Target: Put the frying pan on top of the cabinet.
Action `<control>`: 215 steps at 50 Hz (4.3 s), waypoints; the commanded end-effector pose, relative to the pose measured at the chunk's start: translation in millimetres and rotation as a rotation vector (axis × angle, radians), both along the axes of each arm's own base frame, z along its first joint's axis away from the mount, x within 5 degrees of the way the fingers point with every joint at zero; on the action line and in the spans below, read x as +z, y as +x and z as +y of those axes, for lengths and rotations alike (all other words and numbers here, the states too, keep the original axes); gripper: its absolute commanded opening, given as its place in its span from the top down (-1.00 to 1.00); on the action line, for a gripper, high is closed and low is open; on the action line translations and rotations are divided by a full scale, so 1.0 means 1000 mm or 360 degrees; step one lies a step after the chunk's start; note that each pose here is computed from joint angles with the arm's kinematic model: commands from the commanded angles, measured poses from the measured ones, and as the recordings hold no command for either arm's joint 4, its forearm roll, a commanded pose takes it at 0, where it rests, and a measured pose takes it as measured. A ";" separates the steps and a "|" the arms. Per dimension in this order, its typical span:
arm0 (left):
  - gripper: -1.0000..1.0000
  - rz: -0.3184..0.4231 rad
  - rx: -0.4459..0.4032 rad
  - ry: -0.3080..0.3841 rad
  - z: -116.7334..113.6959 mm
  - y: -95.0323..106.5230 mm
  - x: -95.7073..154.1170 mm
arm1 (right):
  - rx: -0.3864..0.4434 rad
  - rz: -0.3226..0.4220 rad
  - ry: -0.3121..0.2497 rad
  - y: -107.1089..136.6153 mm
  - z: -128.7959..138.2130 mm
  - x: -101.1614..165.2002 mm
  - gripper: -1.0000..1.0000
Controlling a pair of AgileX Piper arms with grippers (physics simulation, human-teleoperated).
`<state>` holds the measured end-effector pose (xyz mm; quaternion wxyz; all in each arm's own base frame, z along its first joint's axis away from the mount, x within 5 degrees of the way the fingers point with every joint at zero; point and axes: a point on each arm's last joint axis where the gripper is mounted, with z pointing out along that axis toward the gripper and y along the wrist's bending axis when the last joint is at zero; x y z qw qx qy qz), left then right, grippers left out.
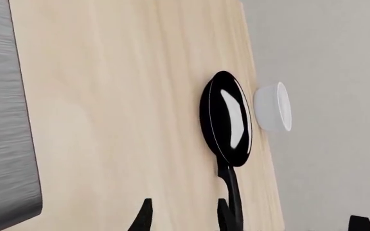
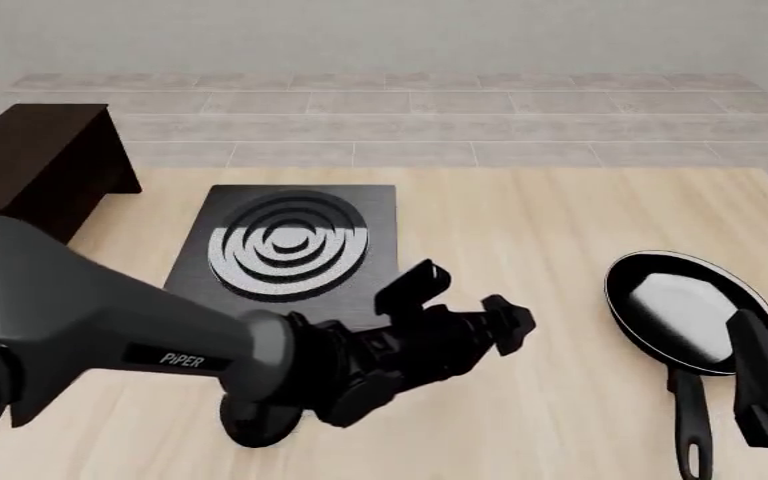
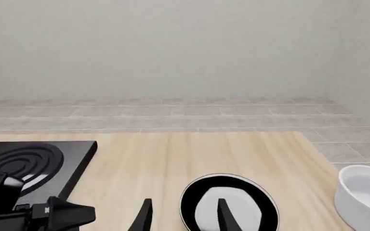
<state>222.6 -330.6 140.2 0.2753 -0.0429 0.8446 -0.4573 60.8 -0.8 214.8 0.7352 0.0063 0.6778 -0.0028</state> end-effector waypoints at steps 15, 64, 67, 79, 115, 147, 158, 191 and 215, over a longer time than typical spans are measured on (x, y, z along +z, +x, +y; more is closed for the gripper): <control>-1.00 0.0027 -0.0063 0.0015 -0.021 -0.007 -0.005 | 0.0000 -0.0002 0.0014 0.000 0.000 0.000 -1.00; -1.00 0.0051 -0.0196 -0.0008 -0.060 -0.032 -0.013 | 0.0001 0.0009 0.0014 0.002 0.000 0.000 -1.00; -1.00 0.0051 -0.0199 -0.0005 -0.062 -0.031 -0.015 | 0.0000 0.0009 0.0014 0.003 0.000 0.000 -1.00; -1.00 0.0066 -0.0223 0.0004 -0.073 -0.035 -0.026 | -0.0002 0.0007 0.0018 0.003 0.000 0.000 -1.00; -1.00 0.0046 -0.0317 -0.0029 -0.096 -0.054 -0.026 | -0.0006 0.0014 0.0027 0.003 0.000 0.000 -1.00; -1.00 0.0016 -0.0383 -0.0061 -0.109 -0.067 -0.018 | -0.0005 0.0020 0.0027 0.005 0.000 0.000 -1.00; -1.00 0.0034 -0.0393 -0.0070 -0.114 -0.072 -0.025 | -0.0007 0.0022 0.0031 0.005 0.000 0.000 -1.00; -1.00 0.0040 -0.0392 -0.0058 -0.122 -0.069 -0.036 | -0.0010 0.0016 0.0052 0.005 -0.001 0.000 -1.00; -1.00 0.0054 -0.0402 -0.0089 -0.127 -0.073 -0.043 | -0.0012 0.0019 0.0056 0.007 -0.001 0.001 -1.00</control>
